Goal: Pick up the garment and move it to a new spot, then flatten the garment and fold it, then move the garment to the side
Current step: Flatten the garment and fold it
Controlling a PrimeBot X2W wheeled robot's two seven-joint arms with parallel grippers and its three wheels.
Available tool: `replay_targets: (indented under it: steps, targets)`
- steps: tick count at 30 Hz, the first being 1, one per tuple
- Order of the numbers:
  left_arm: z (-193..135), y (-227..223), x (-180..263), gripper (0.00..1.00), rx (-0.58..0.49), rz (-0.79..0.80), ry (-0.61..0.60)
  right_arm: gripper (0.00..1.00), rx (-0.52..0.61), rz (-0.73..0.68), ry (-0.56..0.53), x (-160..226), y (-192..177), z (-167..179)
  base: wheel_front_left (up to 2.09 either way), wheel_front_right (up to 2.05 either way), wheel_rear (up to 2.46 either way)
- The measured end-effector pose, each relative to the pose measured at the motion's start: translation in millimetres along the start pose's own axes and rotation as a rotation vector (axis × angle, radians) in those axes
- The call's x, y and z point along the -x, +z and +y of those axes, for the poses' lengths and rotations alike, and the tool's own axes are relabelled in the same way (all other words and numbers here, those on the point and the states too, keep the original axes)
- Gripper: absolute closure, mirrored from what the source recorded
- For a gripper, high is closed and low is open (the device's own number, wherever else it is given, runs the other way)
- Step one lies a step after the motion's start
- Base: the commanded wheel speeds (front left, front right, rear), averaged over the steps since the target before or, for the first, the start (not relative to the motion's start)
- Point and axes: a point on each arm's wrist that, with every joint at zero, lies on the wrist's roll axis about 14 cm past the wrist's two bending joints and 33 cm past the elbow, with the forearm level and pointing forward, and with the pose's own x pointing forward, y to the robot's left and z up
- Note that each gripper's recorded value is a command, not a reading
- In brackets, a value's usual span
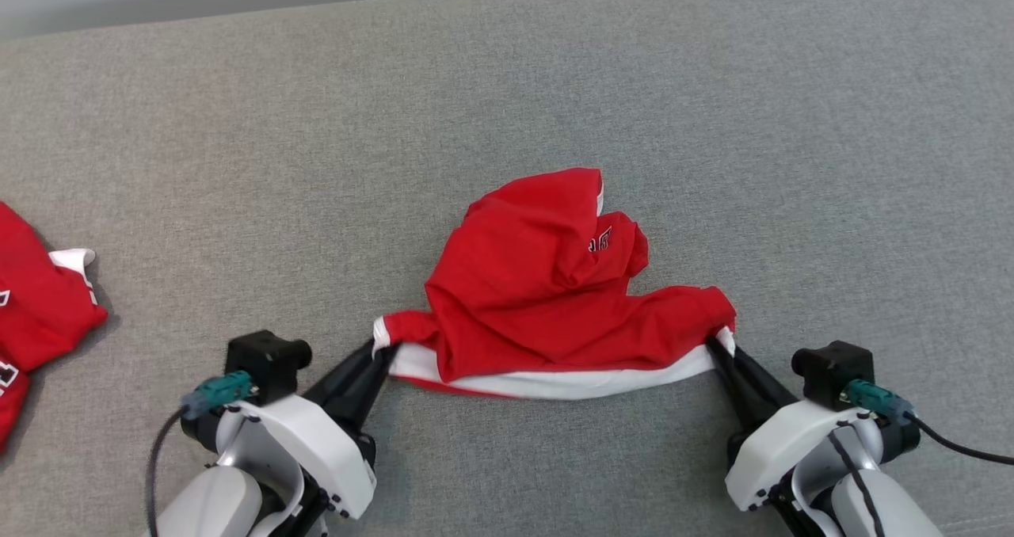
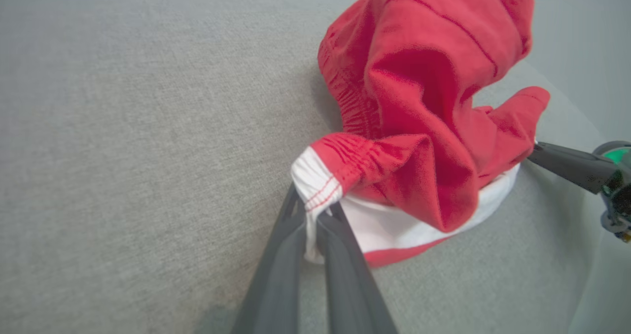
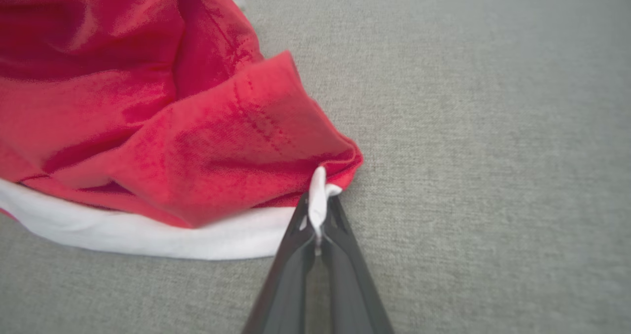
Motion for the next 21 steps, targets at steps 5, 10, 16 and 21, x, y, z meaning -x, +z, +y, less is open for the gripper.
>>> replay_targets:
  steps: [5,10,16,21]
  targets:
    - [-4.1,39.0,3.5,1.0,-0.008,-0.121,0.006,1.0,0.024,-0.099,0.015,4.6,31.8,-2.0,0.0,0.0,0.0]
    - [-16.7,95.6,15.2,1.0,-0.047,-0.287,-0.012,1.0,-0.013,-0.283,0.033,19.1,97.4,-0.5,0.0,0.0,0.0]
    - [-36.8,174.3,37.2,1.0,-0.138,-0.511,-0.032,1.0,-0.033,-0.525,0.05,51.5,186.9,-2.0,0.0,0.0,0.0]
    - [-59.6,234.3,62.0,1.0,-0.195,-0.694,-0.055,1.0,-0.009,-0.73,0.059,86.7,254.9,0.4,0.0,0.0,0.0]
